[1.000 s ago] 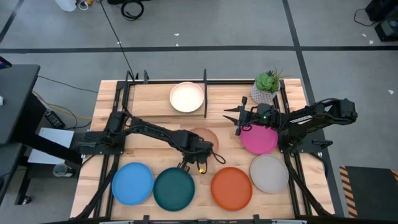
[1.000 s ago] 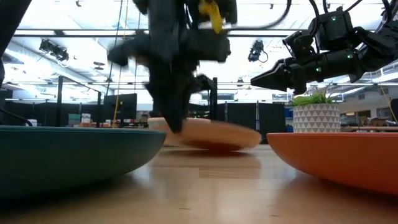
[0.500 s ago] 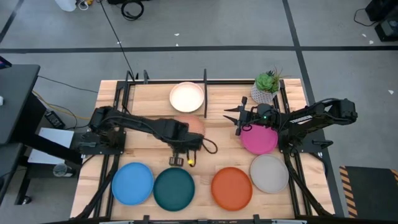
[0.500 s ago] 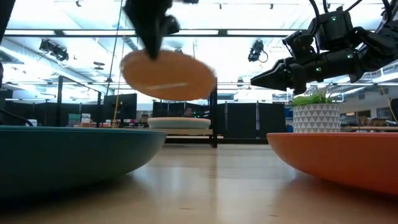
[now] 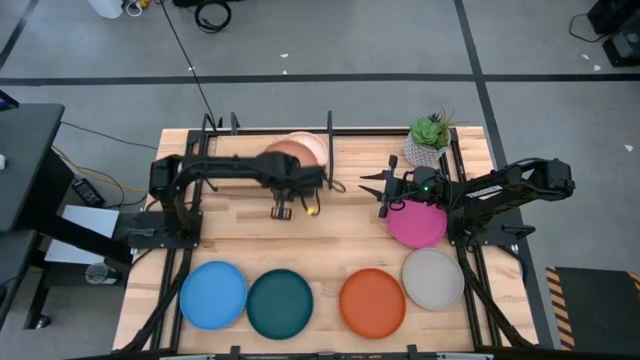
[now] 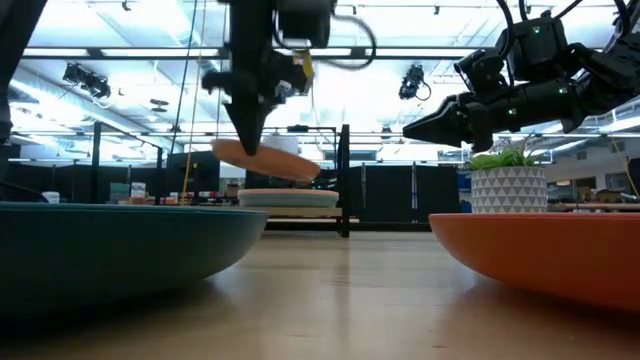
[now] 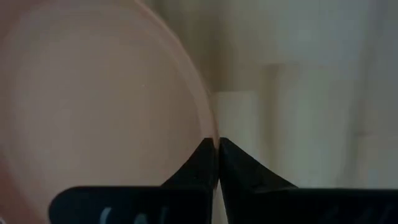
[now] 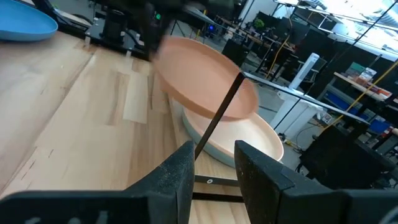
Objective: Place and stack plates onto a shelf
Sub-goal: Stack the brown plate on top of the white plate on the shelf, then put the dark blue plate on the shelf
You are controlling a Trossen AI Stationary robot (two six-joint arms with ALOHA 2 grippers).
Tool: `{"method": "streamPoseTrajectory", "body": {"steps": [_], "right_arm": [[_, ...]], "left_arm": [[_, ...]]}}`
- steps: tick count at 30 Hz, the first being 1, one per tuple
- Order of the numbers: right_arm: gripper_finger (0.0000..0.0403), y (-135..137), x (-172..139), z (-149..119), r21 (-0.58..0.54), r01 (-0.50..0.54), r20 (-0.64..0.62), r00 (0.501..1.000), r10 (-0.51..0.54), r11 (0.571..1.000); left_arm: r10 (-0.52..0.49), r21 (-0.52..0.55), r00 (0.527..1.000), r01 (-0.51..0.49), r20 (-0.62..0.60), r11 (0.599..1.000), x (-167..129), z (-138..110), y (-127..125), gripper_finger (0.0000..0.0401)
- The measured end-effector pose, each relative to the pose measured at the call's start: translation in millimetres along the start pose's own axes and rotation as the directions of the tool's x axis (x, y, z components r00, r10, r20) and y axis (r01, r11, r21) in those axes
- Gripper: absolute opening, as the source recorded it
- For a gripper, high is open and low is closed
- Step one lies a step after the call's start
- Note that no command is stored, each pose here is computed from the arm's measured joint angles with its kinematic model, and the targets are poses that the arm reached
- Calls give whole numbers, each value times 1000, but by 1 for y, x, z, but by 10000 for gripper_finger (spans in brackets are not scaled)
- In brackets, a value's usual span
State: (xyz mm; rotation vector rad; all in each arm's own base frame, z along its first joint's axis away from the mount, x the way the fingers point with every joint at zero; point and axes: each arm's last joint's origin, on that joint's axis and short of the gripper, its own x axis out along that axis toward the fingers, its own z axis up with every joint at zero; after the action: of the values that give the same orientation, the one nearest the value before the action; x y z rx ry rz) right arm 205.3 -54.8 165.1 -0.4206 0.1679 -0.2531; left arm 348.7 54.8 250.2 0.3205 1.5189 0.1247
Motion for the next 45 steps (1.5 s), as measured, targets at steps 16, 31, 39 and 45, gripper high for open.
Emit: {"method": "streamPoseTrajectory", "body": {"steps": [16,31,39,45], "right_arm": [[121,0,0,-1,0,-4,-9,1000,4,1000],[121,0,0,-1,-1,-4,-9,1000,4,1000],[121,1,0,-1,-1,-6,-12,1000,6,1000],[121,1,0,-1,-1,-7,-15,1000,7,1000]], "left_arm": [[-31,-93,983,48,179,995,30,-9,70,19],[43,-106,985,-26,166,994,38,-2,52,143],[-158,-143,964,191,213,971,-3,8,31,173],[-393,-214,898,431,197,877,-12,16,-23,161]]}}
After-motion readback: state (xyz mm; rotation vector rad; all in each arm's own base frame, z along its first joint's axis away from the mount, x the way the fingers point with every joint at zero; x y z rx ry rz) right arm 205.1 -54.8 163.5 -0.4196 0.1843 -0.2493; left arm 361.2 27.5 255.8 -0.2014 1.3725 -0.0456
